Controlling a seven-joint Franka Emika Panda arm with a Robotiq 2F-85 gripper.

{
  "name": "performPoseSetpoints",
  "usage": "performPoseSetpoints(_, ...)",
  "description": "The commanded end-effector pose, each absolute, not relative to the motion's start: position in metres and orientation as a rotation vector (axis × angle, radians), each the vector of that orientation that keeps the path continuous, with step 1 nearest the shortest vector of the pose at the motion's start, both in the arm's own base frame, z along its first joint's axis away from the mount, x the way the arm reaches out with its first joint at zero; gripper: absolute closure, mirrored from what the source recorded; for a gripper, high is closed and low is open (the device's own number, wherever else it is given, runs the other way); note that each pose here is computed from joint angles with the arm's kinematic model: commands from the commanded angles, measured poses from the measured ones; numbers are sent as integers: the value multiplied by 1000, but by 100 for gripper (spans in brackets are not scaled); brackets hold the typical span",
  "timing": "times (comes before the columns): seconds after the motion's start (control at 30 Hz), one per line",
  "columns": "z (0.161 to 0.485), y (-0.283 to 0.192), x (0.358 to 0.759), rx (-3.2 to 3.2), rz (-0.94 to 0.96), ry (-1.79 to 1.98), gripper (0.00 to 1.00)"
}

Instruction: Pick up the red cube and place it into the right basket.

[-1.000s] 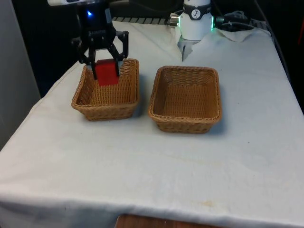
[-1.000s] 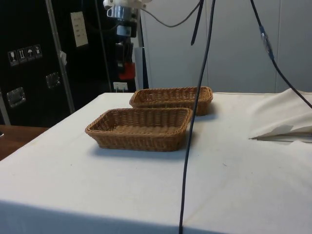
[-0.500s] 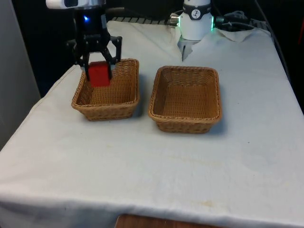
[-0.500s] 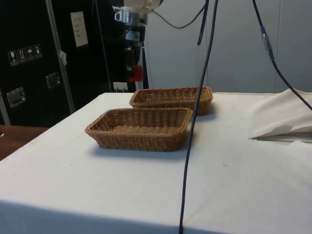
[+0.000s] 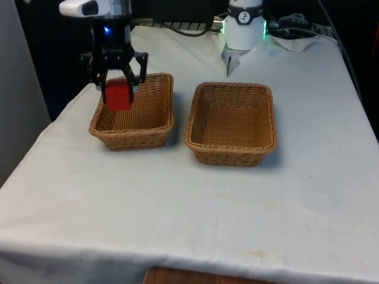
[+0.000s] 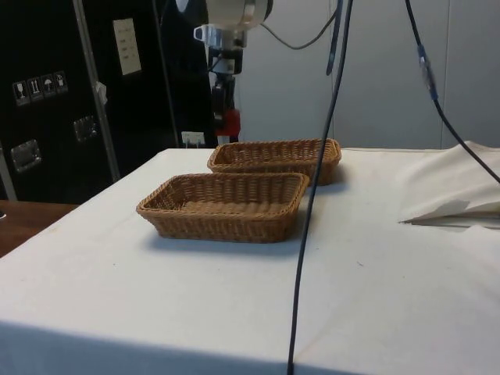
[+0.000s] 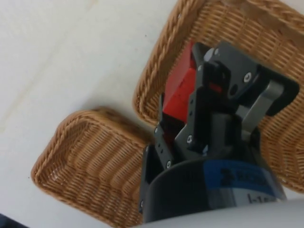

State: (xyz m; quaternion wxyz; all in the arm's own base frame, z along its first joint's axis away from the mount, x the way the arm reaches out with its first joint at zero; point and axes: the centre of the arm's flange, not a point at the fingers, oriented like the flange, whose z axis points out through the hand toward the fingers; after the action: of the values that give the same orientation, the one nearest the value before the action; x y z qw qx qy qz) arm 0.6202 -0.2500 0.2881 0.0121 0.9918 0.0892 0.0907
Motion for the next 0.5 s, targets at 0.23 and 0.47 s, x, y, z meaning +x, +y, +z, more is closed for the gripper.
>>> performPoseSetpoints(0.23,274,-249,603,3049,298,274,96)
performPoseSetpoints(0.47,259,-243,592,3049,316,266,96)
